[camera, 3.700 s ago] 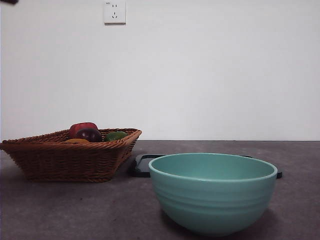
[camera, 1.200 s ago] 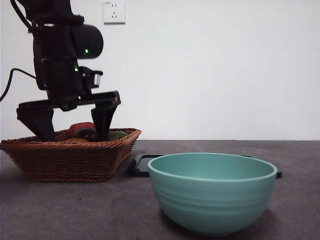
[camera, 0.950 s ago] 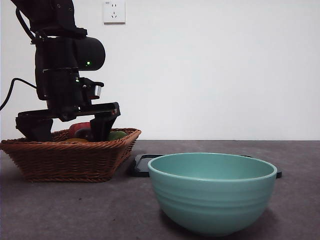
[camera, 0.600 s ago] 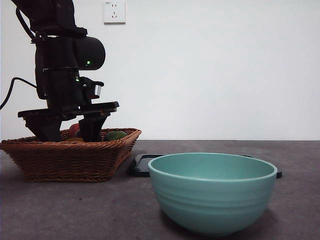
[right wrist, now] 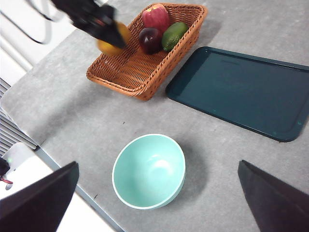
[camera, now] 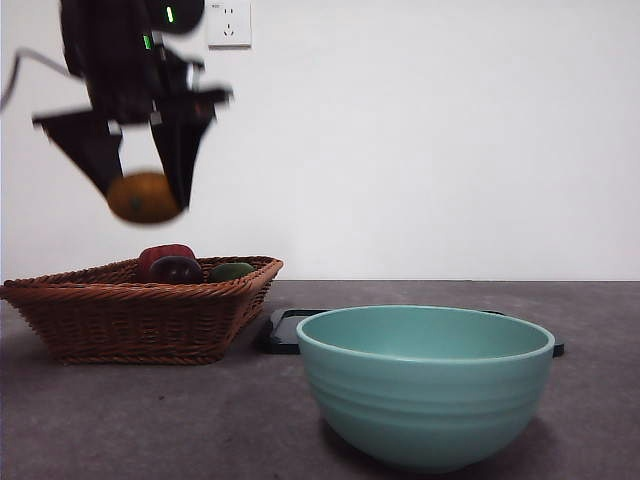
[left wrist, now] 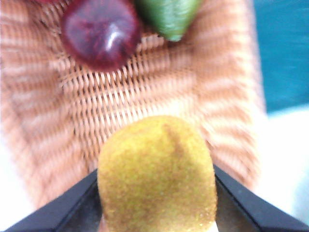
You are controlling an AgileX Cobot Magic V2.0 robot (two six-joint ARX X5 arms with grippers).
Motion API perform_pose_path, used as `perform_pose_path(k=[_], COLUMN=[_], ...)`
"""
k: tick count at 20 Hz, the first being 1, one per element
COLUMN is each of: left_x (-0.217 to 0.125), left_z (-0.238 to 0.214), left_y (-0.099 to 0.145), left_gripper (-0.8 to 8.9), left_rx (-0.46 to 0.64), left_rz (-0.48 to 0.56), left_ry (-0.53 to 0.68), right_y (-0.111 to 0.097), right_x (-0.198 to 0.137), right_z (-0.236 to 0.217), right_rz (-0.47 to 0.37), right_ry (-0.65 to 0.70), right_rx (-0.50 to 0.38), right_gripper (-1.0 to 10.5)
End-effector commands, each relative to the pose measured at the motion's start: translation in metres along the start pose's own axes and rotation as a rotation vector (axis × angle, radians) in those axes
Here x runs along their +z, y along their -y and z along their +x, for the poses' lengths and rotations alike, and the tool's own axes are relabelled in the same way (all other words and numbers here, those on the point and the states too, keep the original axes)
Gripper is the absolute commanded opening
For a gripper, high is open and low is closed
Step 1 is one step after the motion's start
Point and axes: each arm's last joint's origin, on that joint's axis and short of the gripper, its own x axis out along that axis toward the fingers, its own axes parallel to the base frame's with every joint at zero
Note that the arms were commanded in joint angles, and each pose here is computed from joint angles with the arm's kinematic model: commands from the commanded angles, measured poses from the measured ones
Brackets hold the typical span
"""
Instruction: Pick up the wifruite, put it on the bowl, pick up the plate, put it on desk
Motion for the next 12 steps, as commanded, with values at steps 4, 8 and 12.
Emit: perform_pose_path(k=[4,8,12], left_x=[-0.037,-0.07,-0.085], left_z=[-0.082,-0.115,-0.12], left_y=[0.02,0.038,0.063], left_gripper=[2.36,2.36,2.36], left_rx=[-0.055,-0.103,-0.151], left_rz=[0.089,0.149,0.22], left_ry=[0.121,0.128,0.118], right_y=[-0.002,-0.002,-0.003], right_x=[0.004,0.004,0.004], right_z=[-0.003,-0.003,-0.003], right_rz=[-0.003,-0.003,-0.003], right_ry=[0.016,0.016,0.015], right_rx=[0.009,0.009,0.02], right_gripper=[5.7,5.7,5.7])
